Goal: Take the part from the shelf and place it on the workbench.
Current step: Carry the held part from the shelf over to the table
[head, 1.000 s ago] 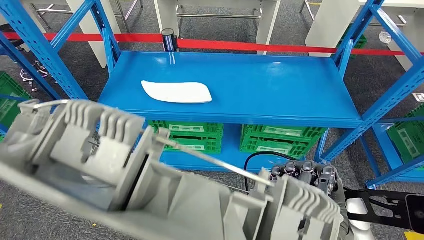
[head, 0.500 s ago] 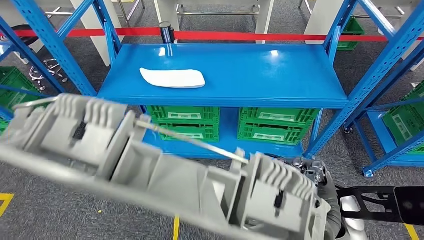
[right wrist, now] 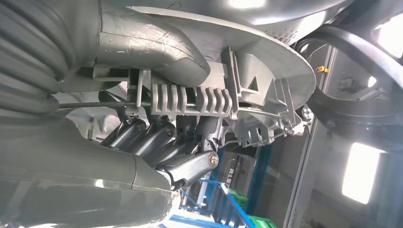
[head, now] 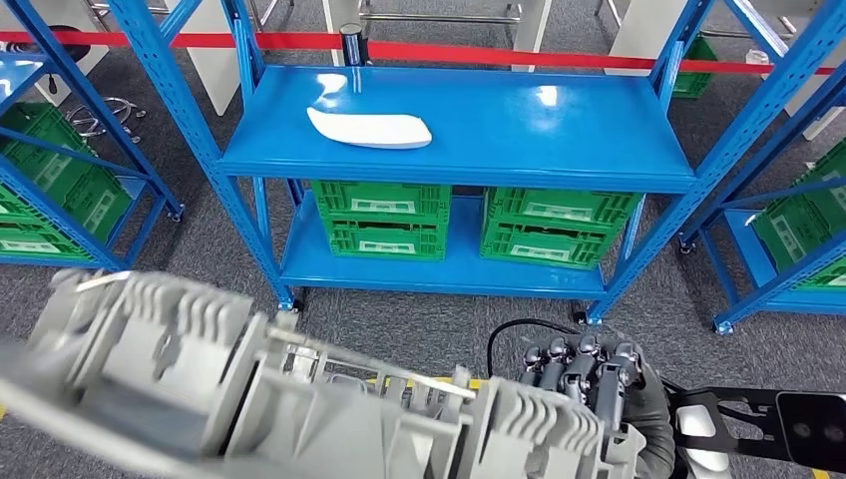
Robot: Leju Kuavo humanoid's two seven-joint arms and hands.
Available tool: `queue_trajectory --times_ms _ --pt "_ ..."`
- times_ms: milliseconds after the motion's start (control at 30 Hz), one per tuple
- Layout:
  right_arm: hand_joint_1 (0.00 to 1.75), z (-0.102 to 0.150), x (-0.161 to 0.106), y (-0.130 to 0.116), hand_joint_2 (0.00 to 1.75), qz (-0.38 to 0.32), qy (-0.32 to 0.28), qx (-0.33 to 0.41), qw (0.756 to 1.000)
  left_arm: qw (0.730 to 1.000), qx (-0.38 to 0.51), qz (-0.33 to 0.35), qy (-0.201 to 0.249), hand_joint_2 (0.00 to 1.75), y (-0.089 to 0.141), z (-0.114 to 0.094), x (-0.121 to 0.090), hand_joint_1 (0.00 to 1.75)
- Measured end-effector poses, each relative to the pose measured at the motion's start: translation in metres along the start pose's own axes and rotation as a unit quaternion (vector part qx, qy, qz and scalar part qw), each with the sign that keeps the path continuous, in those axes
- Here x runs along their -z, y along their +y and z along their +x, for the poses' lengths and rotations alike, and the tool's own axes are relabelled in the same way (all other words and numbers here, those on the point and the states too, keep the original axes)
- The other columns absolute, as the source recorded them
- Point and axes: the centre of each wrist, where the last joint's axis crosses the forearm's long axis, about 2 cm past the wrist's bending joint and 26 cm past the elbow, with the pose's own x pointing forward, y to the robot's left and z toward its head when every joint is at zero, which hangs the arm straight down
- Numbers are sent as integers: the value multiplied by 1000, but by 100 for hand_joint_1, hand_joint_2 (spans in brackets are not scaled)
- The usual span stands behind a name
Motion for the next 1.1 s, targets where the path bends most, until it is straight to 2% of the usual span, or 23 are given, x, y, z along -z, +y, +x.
queue_trajectory --times_ms 400,800,1100 --pt "169 -1 0 -2 175 -2 7 -6 1000 1000 -1 -6 -10 175 -5 -2 4 0" --pt "169 1 8 -3 175 4 11 -15 1000 1000 10 -7 -20 175 -3 6 9 0" --pt "169 1 11 -4 175 12 24 -18 999 1000 11 -5 -21 175 -13 3 20 0"
